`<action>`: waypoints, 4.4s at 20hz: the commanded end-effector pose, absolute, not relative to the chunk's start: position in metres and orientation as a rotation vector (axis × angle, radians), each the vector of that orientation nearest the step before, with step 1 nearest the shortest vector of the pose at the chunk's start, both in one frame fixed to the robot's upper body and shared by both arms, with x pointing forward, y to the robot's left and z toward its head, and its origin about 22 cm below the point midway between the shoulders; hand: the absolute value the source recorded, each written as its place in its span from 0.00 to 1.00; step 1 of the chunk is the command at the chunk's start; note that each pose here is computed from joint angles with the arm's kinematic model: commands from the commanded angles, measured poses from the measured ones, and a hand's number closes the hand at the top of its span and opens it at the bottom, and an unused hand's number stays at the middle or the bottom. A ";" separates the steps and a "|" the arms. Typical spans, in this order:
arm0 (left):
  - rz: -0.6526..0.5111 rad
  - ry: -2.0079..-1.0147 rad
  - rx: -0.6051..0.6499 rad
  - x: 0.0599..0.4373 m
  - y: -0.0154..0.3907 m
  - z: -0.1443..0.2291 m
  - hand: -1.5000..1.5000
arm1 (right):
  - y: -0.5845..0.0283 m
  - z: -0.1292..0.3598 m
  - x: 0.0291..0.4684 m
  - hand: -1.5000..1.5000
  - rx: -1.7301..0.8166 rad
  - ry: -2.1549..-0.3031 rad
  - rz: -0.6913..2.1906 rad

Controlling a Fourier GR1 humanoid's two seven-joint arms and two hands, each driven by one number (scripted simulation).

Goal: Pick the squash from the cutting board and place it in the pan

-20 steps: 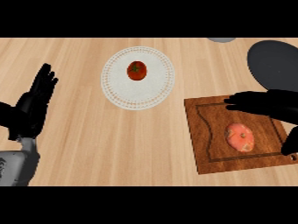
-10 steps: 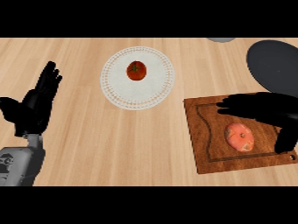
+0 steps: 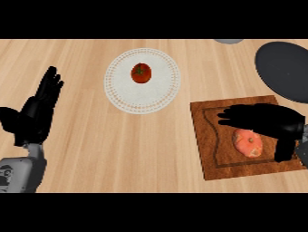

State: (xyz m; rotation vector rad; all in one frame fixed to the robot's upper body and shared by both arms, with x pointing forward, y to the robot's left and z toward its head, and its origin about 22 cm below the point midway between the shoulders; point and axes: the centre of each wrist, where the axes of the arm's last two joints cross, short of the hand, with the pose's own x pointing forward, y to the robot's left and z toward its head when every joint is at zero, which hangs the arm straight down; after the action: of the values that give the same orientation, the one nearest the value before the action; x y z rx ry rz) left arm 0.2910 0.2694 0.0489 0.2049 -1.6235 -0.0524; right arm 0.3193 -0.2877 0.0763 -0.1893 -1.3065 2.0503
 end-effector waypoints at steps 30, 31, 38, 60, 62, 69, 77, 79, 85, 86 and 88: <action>-0.041 -1.610 0.209 0.293 0.285 0.043 0.50 | -0.232 0.017 0.347 1.00 -0.507 -1.017 1.374; -0.026 -1.607 0.207 0.293 0.281 0.042 0.50 | -0.219 0.025 0.352 1.00 -0.562 -1.028 1.302; -0.052 -1.599 0.210 0.292 0.282 0.046 0.50 | -0.144 0.100 0.355 1.00 -1.011 -1.302 0.886; -0.056 -1.620 0.183 0.297 0.265 0.060 0.50 | -0.338 0.163 0.396 1.00 -1.204 -1.380 0.258; -0.076 -1.643 0.180 0.310 0.256 0.058 0.50 | -0.366 0.159 0.399 1.00 -1.221 -1.391 0.218; -0.090 -1.641 0.161 0.311 0.256 0.046 0.50 | -0.435 0.129 0.386 1.00 -1.410 -1.259 0.287; -0.117 -1.651 0.130 0.309 0.256 0.052 0.50 | -0.463 0.104 0.373 1.00 -1.409 -1.244 0.193; -0.103 -1.672 0.134 0.316 0.258 0.063 0.50 | -0.476 0.108 0.366 1.00 -1.403 -1.236 0.220; -0.124 -1.677 0.135 0.315 0.246 0.057 0.50 | -0.459 0.078 0.371 0.00 -0.976 -1.189 0.138; -0.093 -1.651 0.151 0.308 0.256 0.049 0.50 | -0.475 0.072 0.356 0.00 -0.922 -1.203 0.151; -0.110 -1.693 0.111 0.319 0.244 0.067 0.50 | -0.462 0.072 0.367 0.00 -0.910 -1.222 0.127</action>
State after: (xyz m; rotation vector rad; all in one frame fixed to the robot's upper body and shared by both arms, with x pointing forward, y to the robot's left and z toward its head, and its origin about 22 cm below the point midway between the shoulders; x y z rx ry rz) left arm 0.3142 0.2511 0.0584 0.1270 -1.6705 -0.1067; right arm 0.3667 -0.4655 0.0803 -1.0324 -1.2086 0.1458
